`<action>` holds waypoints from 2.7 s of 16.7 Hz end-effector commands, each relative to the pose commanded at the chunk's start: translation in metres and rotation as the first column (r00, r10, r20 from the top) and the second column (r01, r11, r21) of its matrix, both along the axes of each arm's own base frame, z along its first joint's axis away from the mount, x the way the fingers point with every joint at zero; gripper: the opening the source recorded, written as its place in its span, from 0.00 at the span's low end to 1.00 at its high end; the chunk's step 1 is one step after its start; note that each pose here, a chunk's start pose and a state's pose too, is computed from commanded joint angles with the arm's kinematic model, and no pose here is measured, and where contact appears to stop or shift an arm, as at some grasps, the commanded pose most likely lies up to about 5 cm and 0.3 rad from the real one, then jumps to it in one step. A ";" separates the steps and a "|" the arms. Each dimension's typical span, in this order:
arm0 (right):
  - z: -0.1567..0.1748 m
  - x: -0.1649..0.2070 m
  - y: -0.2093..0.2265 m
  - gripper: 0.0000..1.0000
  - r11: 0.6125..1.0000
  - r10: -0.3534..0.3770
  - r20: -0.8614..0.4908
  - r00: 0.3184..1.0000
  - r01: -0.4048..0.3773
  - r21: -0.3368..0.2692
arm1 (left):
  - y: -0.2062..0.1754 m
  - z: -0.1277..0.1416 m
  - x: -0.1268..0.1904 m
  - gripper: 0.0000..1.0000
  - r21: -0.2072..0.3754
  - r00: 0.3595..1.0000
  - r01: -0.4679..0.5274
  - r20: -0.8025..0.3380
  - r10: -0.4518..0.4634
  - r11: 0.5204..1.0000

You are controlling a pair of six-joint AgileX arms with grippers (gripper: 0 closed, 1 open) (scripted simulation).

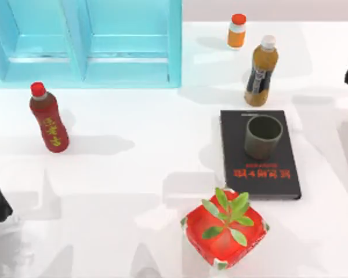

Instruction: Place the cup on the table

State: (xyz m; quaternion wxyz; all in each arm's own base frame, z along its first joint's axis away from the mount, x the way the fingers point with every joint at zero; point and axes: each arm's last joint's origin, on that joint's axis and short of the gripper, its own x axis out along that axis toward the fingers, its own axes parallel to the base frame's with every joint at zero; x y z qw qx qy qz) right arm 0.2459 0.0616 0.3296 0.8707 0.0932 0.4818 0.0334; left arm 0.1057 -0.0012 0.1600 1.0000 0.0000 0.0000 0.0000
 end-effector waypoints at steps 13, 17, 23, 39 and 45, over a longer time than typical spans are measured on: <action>-0.069 0.145 0.096 1.00 0.983 0.030 -0.531 0.847 -0.122 -0.139 | 0.000 0.000 0.000 1.00 0.000 1.000 0.000 0.000 0.000 1.000; -0.070 0.145 0.096 1.00 0.982 0.030 -0.534 0.845 -0.123 -0.140 | 0.000 0.000 0.000 1.00 0.000 1.000 0.000 0.000 0.000 1.000; -0.100 0.148 0.097 1.00 0.982 0.030 -0.534 0.845 -0.124 -0.140 | 0.000 0.000 0.000 1.00 0.000 1.000 0.000 0.000 0.000 1.000; -0.170 0.145 0.097 0.62 0.982 0.030 -0.534 0.845 -0.123 -0.140 | 0.000 0.000 0.000 1.00 0.000 1.000 0.000 0.000 0.000 1.000; -0.170 0.145 0.097 0.17 0.982 0.030 -0.534 0.845 -0.123 -0.140 | 0.000 0.000 0.000 1.00 0.000 1.000 0.000 0.000 0.000 1.000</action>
